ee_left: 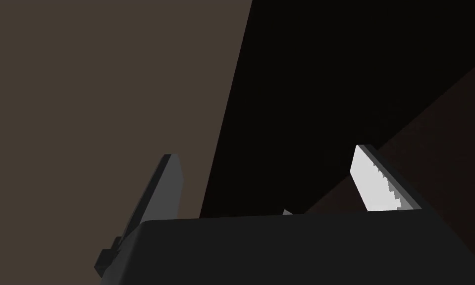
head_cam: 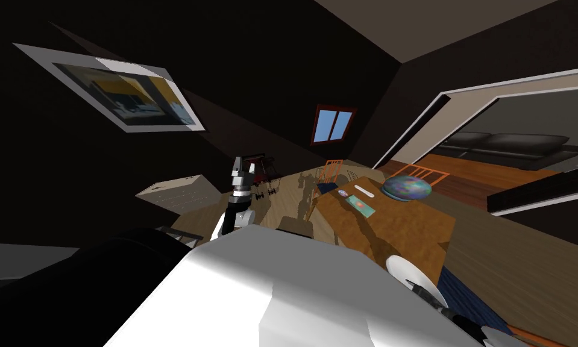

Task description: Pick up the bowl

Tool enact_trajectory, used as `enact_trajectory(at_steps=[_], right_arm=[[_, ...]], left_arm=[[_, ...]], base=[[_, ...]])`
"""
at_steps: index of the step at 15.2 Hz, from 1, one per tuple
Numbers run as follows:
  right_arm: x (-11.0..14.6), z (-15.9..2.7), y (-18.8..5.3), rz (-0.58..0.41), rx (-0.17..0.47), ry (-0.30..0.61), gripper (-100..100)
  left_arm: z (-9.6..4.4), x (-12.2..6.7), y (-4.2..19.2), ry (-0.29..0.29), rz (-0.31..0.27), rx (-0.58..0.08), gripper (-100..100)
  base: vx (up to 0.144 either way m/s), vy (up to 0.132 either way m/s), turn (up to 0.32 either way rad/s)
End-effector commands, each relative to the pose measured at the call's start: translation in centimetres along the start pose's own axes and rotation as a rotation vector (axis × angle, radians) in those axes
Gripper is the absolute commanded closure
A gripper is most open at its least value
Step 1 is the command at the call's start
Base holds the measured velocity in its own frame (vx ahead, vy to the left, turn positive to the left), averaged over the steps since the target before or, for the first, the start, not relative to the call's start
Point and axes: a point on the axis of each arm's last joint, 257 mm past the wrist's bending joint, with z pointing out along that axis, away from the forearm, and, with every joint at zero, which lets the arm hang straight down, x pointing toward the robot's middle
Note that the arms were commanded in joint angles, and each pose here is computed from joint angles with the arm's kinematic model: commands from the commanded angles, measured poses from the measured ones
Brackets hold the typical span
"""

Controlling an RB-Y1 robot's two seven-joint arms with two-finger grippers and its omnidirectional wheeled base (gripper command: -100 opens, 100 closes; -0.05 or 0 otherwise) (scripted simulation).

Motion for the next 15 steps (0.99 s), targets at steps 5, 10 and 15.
enact_trajectory(at_steps=[5, 10, 15], right_arm=[[-0.8, 1.6, 1.7, 0.016, 0.002, -0.002, -100], [-0.8, 1.7, 1.7, 0.018, 0.002, -0.002, 100], [0.0, 0.2, 0.1, 0.001, 0.003, 0.003, 100]], left_arm=[[0.0, 0.0, 0.0, 0.000, 0.000, 0.000, 0], [0.0, 0.0, 0.0, 0.000, 0.000, 0.000, 0], [0.0, 0.0, 0.0, 0.000, 0.000, 0.000, 0]], base=[[-0.012, -0.085, 0.062], [-0.001, -0.007, -0.001], [0.009, 0.080, -0.075]])
